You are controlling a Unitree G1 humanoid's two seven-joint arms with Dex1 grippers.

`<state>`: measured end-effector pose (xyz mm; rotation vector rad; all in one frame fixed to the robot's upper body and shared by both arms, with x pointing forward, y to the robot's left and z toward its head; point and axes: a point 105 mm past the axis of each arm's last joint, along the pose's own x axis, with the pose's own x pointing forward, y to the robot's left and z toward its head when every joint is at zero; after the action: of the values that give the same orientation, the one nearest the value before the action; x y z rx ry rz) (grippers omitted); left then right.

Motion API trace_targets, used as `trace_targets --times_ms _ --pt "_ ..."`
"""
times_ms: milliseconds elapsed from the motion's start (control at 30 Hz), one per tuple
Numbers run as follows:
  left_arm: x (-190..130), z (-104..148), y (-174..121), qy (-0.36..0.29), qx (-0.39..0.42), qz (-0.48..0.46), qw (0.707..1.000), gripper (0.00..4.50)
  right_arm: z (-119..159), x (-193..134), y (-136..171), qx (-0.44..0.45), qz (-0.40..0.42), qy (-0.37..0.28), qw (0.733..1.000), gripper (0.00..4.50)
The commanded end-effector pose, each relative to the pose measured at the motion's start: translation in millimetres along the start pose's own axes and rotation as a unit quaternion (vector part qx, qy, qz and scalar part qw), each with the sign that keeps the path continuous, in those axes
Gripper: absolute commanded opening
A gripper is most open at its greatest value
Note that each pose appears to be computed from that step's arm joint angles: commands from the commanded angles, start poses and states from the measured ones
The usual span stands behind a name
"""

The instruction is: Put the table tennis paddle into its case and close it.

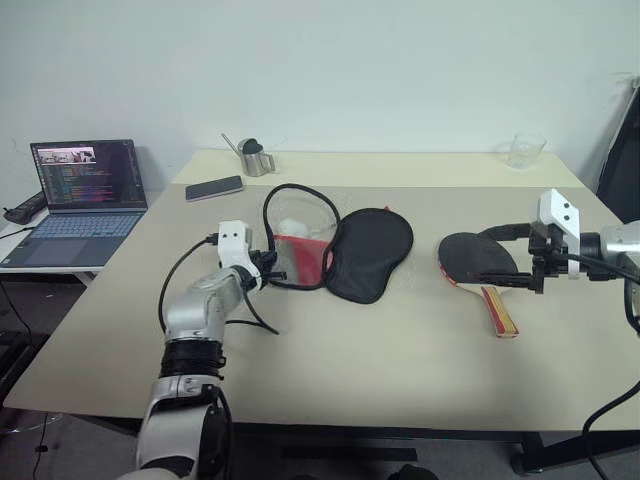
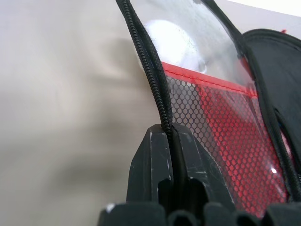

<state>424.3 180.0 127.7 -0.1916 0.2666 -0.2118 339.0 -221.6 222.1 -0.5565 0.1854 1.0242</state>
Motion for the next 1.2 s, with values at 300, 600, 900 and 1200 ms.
trace_targets --times_ms 300,600,900,1200 --pt "-0.9 12.1 -31.1 -0.05 -0.002 -0.004 0.999 0.03 11.4 -8.5 0.5 -0.02 -0.011 -0.01 1.0 4.5" --pt "-5.3 8.7 -48.5 -0.054 -0.008 -0.001 0.998 0.03 9.1 -7.1 3.9 -0.017 -0.011 -0.01 1.0 4.5" --pt "-2.5 -1.2 -66.1 -0.041 -0.014 -0.012 0.999 0.03 7.6 -11.4 6.3 -0.014 -0.017 -0.007 1.0 4.5" --pt "-4.5 -7.7 -73.9 -0.02 0.002 -0.041 0.999 0.03 6.1 -15.0 8.3 -0.01 -0.025 -0.003 1.0 4.5"
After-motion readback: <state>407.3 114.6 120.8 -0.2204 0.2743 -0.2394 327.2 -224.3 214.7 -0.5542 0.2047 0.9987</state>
